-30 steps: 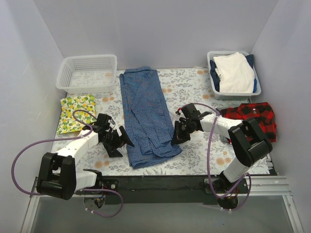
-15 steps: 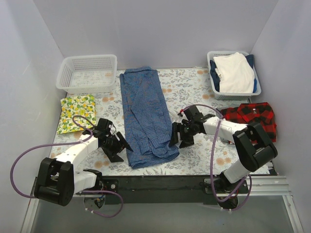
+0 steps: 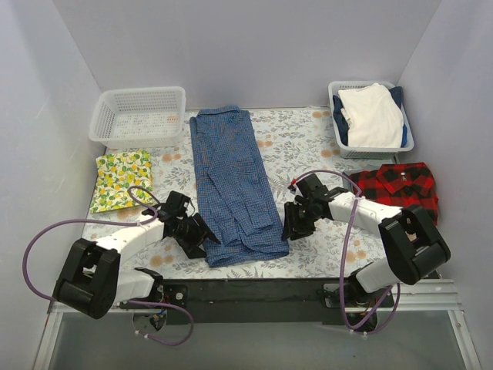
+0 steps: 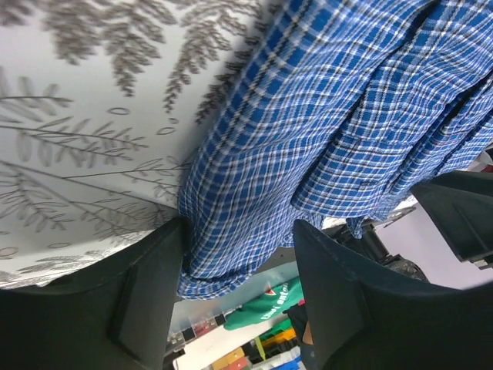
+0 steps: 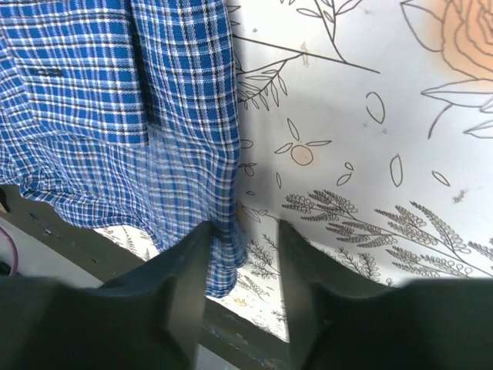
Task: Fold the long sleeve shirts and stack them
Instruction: Fold the shirt
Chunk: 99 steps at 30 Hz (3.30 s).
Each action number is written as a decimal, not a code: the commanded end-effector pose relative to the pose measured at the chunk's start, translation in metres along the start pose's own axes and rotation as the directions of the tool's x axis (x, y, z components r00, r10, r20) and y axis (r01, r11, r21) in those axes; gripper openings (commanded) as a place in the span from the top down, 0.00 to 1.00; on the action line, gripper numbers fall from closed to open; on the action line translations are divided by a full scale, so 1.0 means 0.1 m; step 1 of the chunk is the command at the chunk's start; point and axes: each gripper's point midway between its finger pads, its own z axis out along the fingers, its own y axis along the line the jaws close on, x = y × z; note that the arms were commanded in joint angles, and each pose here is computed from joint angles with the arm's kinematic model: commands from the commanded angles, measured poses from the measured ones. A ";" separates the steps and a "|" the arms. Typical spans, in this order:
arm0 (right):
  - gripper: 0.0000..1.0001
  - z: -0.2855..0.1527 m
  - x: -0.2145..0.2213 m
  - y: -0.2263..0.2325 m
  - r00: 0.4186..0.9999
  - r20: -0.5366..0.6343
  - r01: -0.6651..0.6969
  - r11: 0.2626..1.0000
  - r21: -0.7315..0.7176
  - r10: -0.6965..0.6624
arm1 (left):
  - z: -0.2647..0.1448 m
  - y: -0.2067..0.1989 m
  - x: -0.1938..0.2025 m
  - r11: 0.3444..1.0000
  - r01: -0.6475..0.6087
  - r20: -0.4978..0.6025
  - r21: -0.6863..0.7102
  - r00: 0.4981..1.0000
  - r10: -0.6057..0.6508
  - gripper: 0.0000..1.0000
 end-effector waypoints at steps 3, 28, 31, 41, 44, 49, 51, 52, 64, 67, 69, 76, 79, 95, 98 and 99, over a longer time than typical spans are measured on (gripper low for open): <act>0.58 0.12 0.07 0.01 0.999 -0.032 0.038 0.998 -0.054 -0.040 | 0.09 0.14 -0.13 0.996 -0.015 0.073 -0.092 0.997 0.021 0.46; 0.99 0.04 0.15 0.22 0.983 -0.068 0.152 0.968 -0.199 -0.169 | -0.16 0.07 -0.11 0.990 -0.083 0.089 -0.113 0.992 0.093 1.00; 0.99 -0.07 0.18 0.33 0.976 -0.068 0.184 0.951 -0.250 -0.207 | -0.25 0.05 -0.05 0.990 -0.090 0.072 -0.109 0.993 0.098 1.00; 0.99 -0.29 0.11 0.54 0.956 -0.040 0.262 0.910 -0.322 -0.290 | -0.37 0.08 0.00 0.986 -0.086 0.064 -0.143 0.993 0.096 1.00; 0.99 -0.35 -0.14 0.65 0.955 0.017 0.285 0.907 -0.309 -0.295 | -0.49 -0.16 -0.27 0.986 -0.095 0.180 -0.140 0.976 0.120 1.00; 0.99 -0.48 -0.60 0.78 0.955 0.113 0.295 0.906 -0.304 -0.273 | -0.64 -0.53 -0.69 0.994 -0.081 0.286 -0.075 0.953 0.099 1.00; 0.99 -0.47 -0.72 0.78 0.959 0.120 0.282 0.912 -0.299 -0.257 | -0.72 -0.63 -0.83 0.995 -0.081 0.328 -0.064 0.940 0.098 1.00; 0.99 -0.51 -0.83 0.81 0.957 0.144 0.285 0.911 -0.299 -0.252 | -0.74 -0.69 -0.89 0.994 -0.087 0.342 -0.060 0.934 0.102 1.00; 0.99 -0.43 -2.07 0.75 0.945 0.280 0.238 0.940 -0.246 -0.166 | -1.06 -1.38 -1.99 0.990 -0.143 0.508 -0.014 0.851 0.130 1.00; 0.99 -0.38 -2.43 0.80 0.941 0.305 0.228 0.939 -0.258 -0.145 | -0.98 -1.53 -2.24 0.986 -0.164 0.512 -0.004 0.847 0.143 1.00; 0.99 -0.41 -2.66 0.88 0.932 0.335 0.236 0.934 -0.267 -0.139 | -0.90 -1.64 -2.42 0.984 -0.176 0.510 -0.006 0.846 0.154 1.00; 0.93 -0.11 -2.92 0.71 0.949 0.307 0.150 0.957 -0.250 -0.068 | -0.62 -1.91 -2.90 0.976 -0.216 0.495 -0.015 0.847 0.195 0.93; 0.71 -0.20 -3.13 0.73 0.924 0.378 0.159 0.956 -0.245 -0.056 | -0.60 -2.02 -3.03 0.974 -0.227 0.500 0.002 0.844 0.195 0.81; 0.45 -0.71 -3.45 0.58 0.833 0.553 0.122 0.979 -0.166 -0.010 | -1.26 -2.58 -2.90 0.904 -0.411 0.578 0.121 0.769 0.273 0.47; 0.44 -0.67 -3.25 0.43 0.841 0.540 0.108 0.988 -0.115 -0.029 | -1.22 -2.42 -2.63 0.884 -0.448 0.540 0.134 0.781 0.314 0.47; 0.44 -0.63 -3.17 0.39 0.847 0.530 0.105 0.989 -0.101 -0.035 | -1.29 -2.42 -2.52 0.872 -0.468 0.544 0.141 0.773 0.327 0.47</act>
